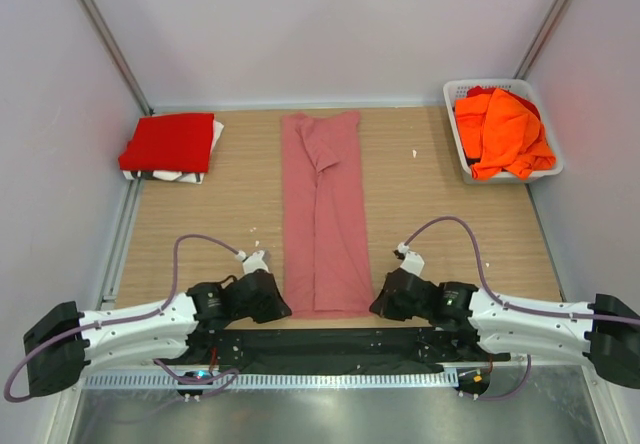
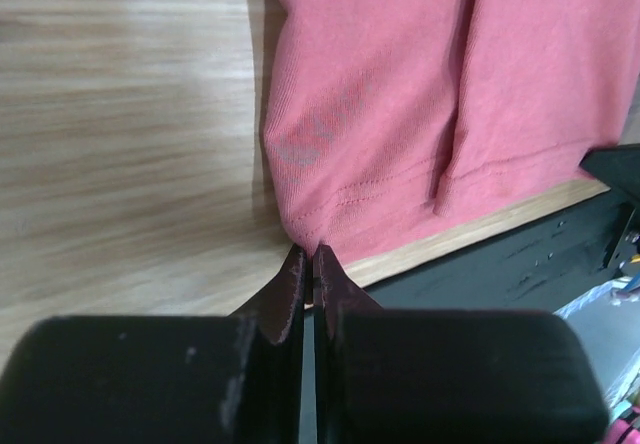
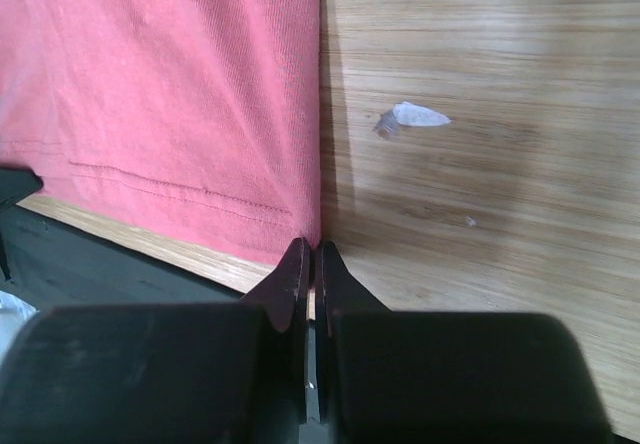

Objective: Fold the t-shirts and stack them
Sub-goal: Fold the tshirt

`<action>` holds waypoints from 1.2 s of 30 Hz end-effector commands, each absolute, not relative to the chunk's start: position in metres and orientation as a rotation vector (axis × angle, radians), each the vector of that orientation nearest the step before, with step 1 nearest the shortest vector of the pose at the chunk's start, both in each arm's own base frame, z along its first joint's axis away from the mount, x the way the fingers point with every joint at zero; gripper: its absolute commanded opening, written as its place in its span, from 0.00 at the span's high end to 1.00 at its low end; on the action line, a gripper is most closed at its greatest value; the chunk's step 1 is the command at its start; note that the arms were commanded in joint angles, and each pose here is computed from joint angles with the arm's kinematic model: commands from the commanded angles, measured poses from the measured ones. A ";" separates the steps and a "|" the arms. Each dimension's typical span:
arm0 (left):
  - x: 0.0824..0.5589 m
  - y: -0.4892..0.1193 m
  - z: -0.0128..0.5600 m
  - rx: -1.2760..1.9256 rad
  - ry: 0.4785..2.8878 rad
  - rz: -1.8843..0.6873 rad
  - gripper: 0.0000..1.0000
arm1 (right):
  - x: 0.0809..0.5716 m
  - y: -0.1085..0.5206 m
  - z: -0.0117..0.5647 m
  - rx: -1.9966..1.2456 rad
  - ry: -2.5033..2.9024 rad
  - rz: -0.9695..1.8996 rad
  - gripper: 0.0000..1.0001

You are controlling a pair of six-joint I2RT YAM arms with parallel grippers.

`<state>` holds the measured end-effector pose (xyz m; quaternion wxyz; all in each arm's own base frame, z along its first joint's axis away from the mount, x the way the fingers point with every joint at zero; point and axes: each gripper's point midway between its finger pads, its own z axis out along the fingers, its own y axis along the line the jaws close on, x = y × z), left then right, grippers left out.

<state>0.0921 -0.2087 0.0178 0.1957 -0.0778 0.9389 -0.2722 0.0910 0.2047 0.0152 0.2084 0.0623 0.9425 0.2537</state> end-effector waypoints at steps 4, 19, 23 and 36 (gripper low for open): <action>0.093 -0.211 0.033 -0.203 2.633 -0.695 1.00 | 0.093 0.194 0.022 0.142 2.601 0.654 0.99; 0.135 -0.206 0.117 -0.118 2.455 -0.526 1.00 | 0.150 0.208 0.111 0.008 2.394 0.450 0.99; 0.153 -0.201 0.137 -0.100 2.417 -0.439 1.00 | 0.178 0.211 0.136 0.008 2.342 0.396 0.99; 0.245 -0.200 0.166 -0.108 2.385 -0.379 1.00 | 0.273 0.212 0.171 -0.033 2.276 0.261 0.99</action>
